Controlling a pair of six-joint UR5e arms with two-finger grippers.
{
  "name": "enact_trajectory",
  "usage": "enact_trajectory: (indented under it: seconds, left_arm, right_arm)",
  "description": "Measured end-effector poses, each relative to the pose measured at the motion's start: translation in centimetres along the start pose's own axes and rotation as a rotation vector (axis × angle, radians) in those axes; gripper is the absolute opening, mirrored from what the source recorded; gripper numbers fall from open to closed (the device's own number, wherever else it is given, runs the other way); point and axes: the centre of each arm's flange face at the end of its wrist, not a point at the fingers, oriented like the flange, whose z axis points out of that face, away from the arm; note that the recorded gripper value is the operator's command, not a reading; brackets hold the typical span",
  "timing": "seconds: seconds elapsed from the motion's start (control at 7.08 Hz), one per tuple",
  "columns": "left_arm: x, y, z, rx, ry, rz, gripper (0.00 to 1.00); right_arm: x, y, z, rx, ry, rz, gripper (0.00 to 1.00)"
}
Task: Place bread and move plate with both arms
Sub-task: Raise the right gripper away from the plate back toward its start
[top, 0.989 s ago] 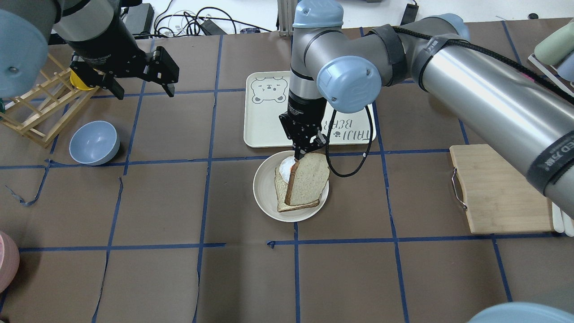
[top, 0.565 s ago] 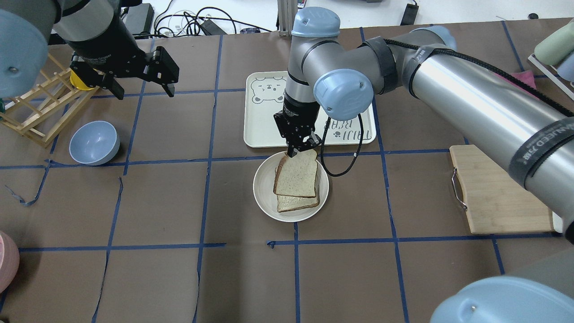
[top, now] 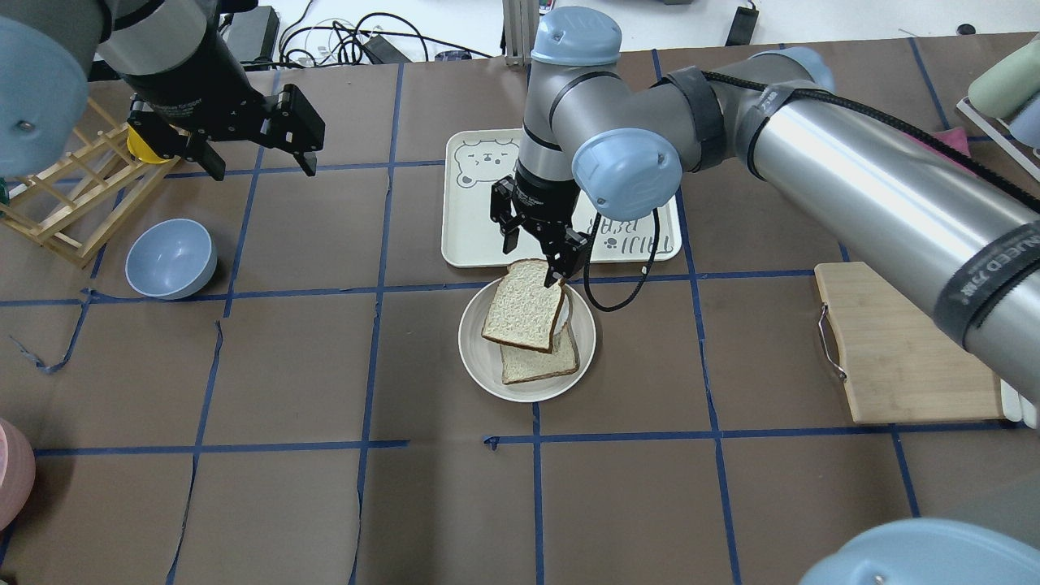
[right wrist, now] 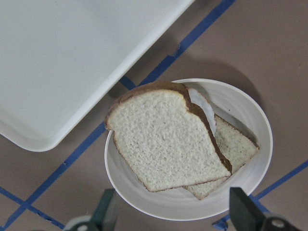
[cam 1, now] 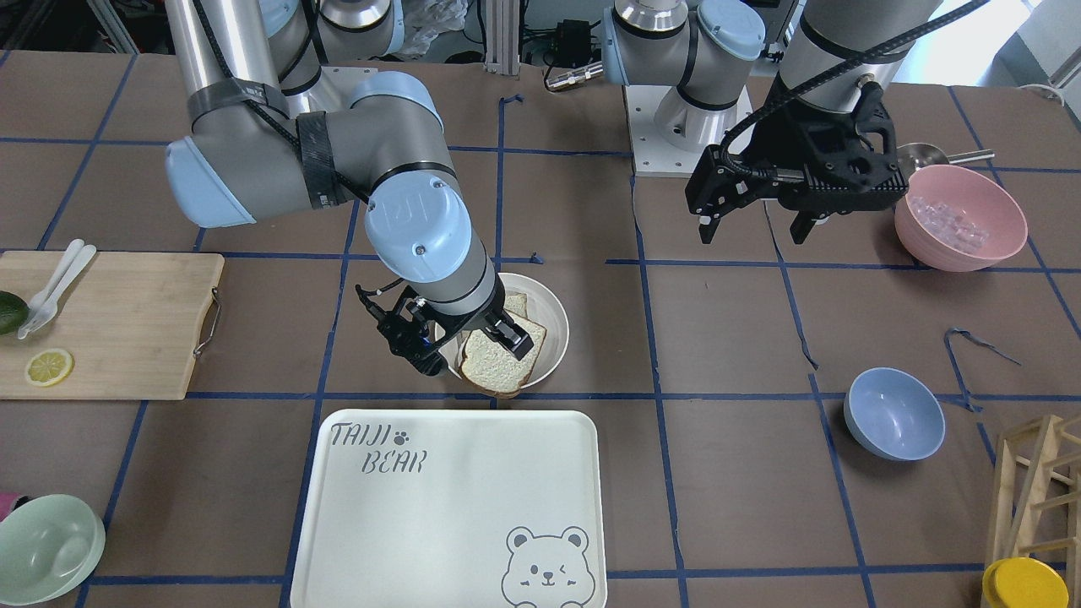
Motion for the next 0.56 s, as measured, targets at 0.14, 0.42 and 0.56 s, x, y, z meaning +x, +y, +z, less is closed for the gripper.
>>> enact_trajectory:
  seconds: [0.14, 0.42, 0.56]
  left_arm:
    - [0.0, 0.0, 0.0, 0.000, 0.000, 0.000, 1.00]
    - [0.1, 0.0, 0.0, 0.000, 0.000, 0.001, 1.00]
    - [0.2, 0.1, 0.0, 0.000, 0.000, 0.000, 1.00]
  right_arm:
    - [1.3, -0.7, -2.6, 0.048, -0.015, -0.071, 1.00]
    - [4.9, -4.7, -7.7, 0.154, -0.017, -0.210, 1.00]
    - [7.4, -7.2, -10.2, 0.201, 0.002, -0.280, 1.00]
